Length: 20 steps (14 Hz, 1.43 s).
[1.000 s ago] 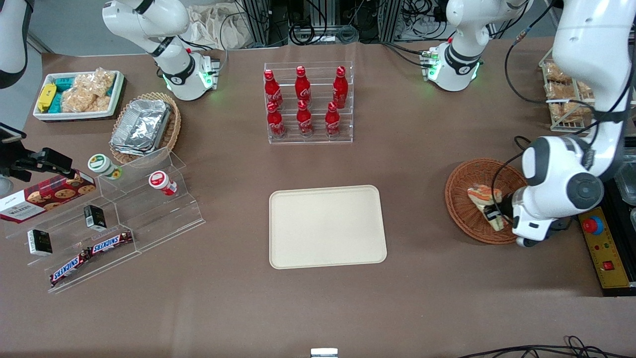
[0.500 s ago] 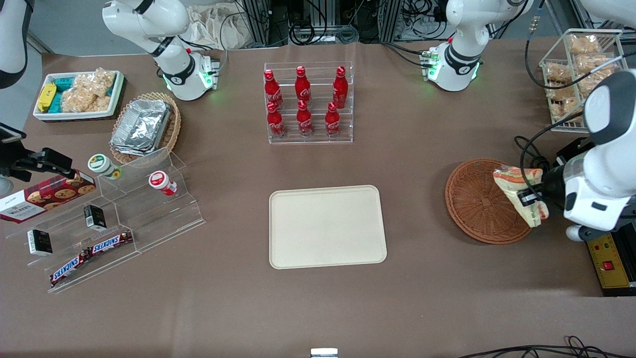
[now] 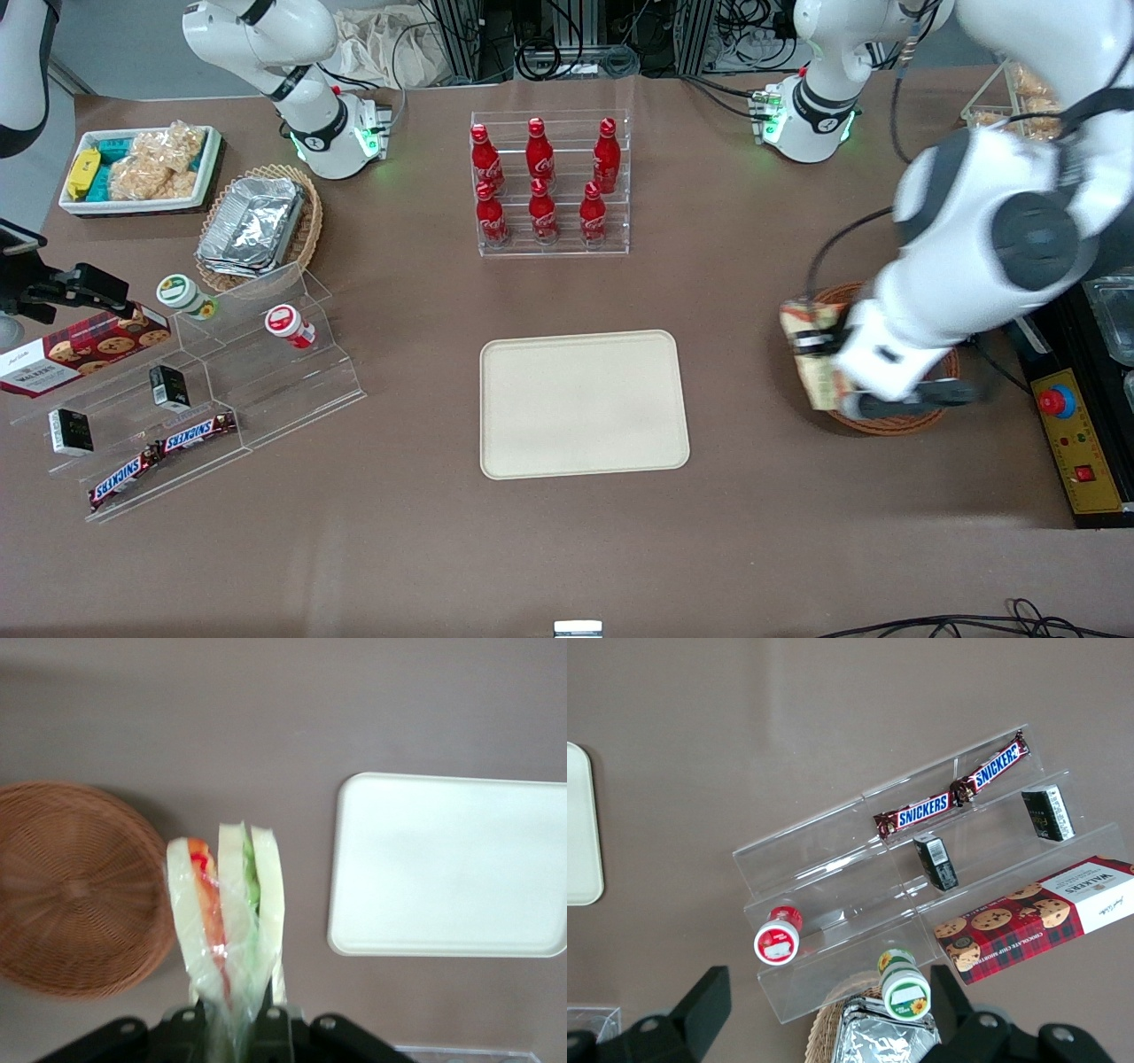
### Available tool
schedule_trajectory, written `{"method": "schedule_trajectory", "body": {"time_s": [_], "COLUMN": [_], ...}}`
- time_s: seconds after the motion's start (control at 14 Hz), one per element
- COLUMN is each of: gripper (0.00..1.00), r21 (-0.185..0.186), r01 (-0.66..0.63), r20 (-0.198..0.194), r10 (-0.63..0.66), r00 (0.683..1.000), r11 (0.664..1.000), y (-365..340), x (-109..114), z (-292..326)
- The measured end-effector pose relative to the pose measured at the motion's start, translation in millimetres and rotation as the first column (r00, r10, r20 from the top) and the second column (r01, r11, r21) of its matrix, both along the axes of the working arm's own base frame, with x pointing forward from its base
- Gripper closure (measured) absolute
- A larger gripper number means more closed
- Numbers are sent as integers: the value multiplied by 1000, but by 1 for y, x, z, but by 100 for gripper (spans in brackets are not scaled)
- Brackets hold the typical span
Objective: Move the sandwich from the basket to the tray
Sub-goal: 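Carry the held sandwich with the left gripper over to the cream tray, then lower the sandwich onto the tray and open the left gripper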
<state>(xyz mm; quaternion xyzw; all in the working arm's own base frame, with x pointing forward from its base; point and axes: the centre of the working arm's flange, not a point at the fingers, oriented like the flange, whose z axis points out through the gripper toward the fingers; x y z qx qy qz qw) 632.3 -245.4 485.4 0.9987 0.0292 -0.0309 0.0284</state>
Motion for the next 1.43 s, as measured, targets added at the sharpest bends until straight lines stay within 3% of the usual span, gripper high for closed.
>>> {"method": "schedule_trajectory", "body": {"time_s": [0.29,0.79,0.86,1.14,1.29,1.43], "gripper": [82,84,80,41,21,1], "r21": [-37,-63,-65,-56,-32,-7], "r01": [93,86,85,68,63,47], "r20": [3,16,14,-1,-19,2], "r10": [-93,-85,-84,-68,-64,-47], "r00": [996,996,996,998,998,999], "r11": [995,994,994,996,997,999], "y": [-90,-113,-113,-117,-113,-101], "x": [-3,9,9,9,12,18], "z": [-105,-247,-256,-252,-218,-156]}}
